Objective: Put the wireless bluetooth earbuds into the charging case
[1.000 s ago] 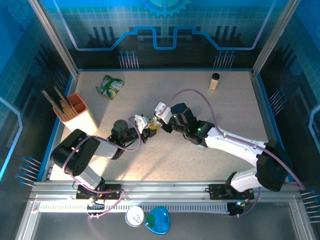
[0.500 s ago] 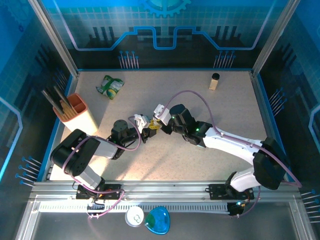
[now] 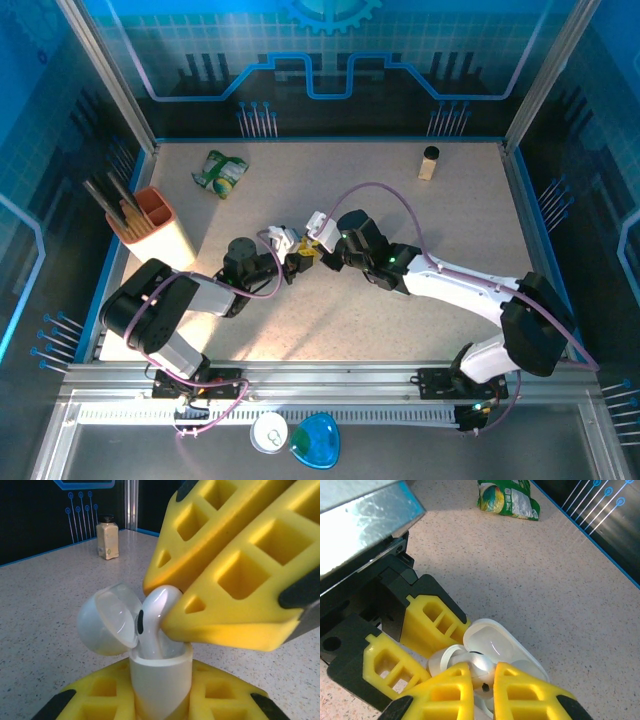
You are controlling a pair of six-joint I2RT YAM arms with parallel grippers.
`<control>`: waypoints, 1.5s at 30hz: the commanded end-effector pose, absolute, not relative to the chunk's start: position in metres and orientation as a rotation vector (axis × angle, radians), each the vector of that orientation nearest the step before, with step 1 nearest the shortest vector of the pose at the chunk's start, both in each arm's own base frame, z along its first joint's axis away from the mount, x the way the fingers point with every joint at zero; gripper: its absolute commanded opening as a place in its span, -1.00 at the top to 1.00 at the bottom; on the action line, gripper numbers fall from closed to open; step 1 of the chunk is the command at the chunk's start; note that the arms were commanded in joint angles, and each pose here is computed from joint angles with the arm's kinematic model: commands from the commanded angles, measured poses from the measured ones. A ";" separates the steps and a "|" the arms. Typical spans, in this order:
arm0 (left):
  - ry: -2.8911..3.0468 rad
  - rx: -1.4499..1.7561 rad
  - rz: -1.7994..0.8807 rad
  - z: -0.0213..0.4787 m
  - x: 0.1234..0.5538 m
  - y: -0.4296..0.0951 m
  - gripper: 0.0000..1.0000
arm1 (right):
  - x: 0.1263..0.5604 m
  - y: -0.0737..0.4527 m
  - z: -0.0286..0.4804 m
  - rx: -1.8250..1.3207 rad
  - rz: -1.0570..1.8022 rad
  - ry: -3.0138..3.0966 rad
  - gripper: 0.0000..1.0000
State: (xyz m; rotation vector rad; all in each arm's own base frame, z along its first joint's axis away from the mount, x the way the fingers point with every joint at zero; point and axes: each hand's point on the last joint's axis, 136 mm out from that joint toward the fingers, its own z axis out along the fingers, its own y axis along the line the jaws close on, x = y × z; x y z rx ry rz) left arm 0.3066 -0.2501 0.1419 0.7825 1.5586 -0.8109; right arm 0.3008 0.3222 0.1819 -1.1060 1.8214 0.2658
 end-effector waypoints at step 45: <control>1.403 0.835 -0.867 0.176 0.295 -0.259 1.00 | 0.311 0.287 0.198 -0.710 0.677 1.998 -0.67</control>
